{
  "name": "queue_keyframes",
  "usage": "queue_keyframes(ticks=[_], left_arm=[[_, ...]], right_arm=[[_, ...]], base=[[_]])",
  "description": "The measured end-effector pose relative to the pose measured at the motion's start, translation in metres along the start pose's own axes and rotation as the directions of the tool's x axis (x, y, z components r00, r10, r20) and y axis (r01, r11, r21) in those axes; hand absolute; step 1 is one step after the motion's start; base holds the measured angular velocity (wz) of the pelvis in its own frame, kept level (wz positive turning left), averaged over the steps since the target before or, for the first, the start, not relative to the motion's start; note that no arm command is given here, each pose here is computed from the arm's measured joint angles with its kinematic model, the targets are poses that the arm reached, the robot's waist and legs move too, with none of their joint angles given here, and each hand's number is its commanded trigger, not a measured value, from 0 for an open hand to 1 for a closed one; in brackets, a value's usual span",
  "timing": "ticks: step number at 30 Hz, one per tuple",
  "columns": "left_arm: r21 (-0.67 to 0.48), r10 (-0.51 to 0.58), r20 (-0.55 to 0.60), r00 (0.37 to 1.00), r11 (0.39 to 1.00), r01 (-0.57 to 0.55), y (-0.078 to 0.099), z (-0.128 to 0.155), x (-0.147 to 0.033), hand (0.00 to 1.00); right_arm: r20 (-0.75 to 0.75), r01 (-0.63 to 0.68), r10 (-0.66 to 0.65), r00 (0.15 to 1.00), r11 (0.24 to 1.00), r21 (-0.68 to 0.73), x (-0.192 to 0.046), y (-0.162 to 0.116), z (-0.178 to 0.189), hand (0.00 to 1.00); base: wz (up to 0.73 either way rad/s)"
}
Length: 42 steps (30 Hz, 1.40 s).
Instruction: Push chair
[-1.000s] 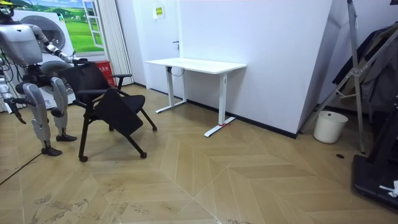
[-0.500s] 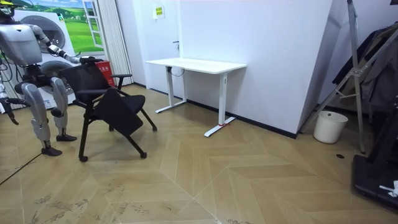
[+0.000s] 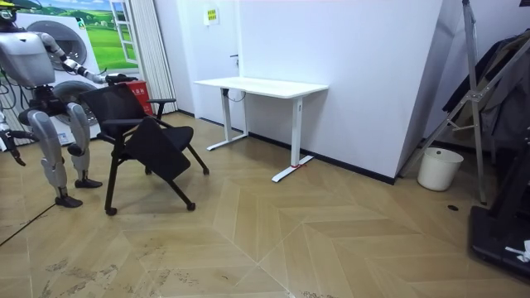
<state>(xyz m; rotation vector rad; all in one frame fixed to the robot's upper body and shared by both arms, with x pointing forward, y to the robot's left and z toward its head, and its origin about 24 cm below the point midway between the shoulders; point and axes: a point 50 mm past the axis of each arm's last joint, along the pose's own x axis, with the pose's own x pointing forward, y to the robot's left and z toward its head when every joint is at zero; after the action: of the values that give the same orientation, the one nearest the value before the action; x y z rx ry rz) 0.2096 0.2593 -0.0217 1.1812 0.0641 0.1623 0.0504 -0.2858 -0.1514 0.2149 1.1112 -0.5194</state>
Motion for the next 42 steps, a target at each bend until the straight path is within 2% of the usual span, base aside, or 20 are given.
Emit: queue_keyframes(ticks=[9, 18, 32, 34, 42], left_arm=[[0.016, -0.06, -0.017, 0.998, 0.998, 0.06, -0.003, -0.001, 0.001, 0.0], [0.143, -0.129, 0.016, 0.992, 0.982, 0.125, -0.009, 0.007, 0.007, 0.0], [0.169, -0.176, 0.023, 0.984, 0.971, 0.17, -0.011, 0.012, 0.011, 0.01], [0.17, -0.182, 0.022, 0.983, 0.97, 0.175, -0.011, 0.012, 0.011, 1.0], [0.206, -0.22, 0.026, 0.975, 0.956, 0.21, -0.014, 0.009, 0.011, 1.0]], right_arm=[[-0.011, -0.008, 0.007, 1.0, 0.998, -0.064, 0.001, 0.002, 0.0, 0.0], [-0.073, 0.008, -0.012, 0.997, 0.998, -0.054, 0.0, 0.0, -0.01, 0.0], [-0.054, -0.005, 0.002, 0.999, 0.999, -0.053, 0.002, 0.006, -0.002, 0.0], [-0.05, -0.007, 0.004, 0.999, 0.999, -0.053, 0.003, 0.006, 0.0, 0.0], [-0.042, -0.012, 0.01, 0.999, 0.999, -0.052, 0.003, 0.008, 0.002, 0.0]], base=[[0.04], [0.03], [0.0], [0.0], [0.02]])
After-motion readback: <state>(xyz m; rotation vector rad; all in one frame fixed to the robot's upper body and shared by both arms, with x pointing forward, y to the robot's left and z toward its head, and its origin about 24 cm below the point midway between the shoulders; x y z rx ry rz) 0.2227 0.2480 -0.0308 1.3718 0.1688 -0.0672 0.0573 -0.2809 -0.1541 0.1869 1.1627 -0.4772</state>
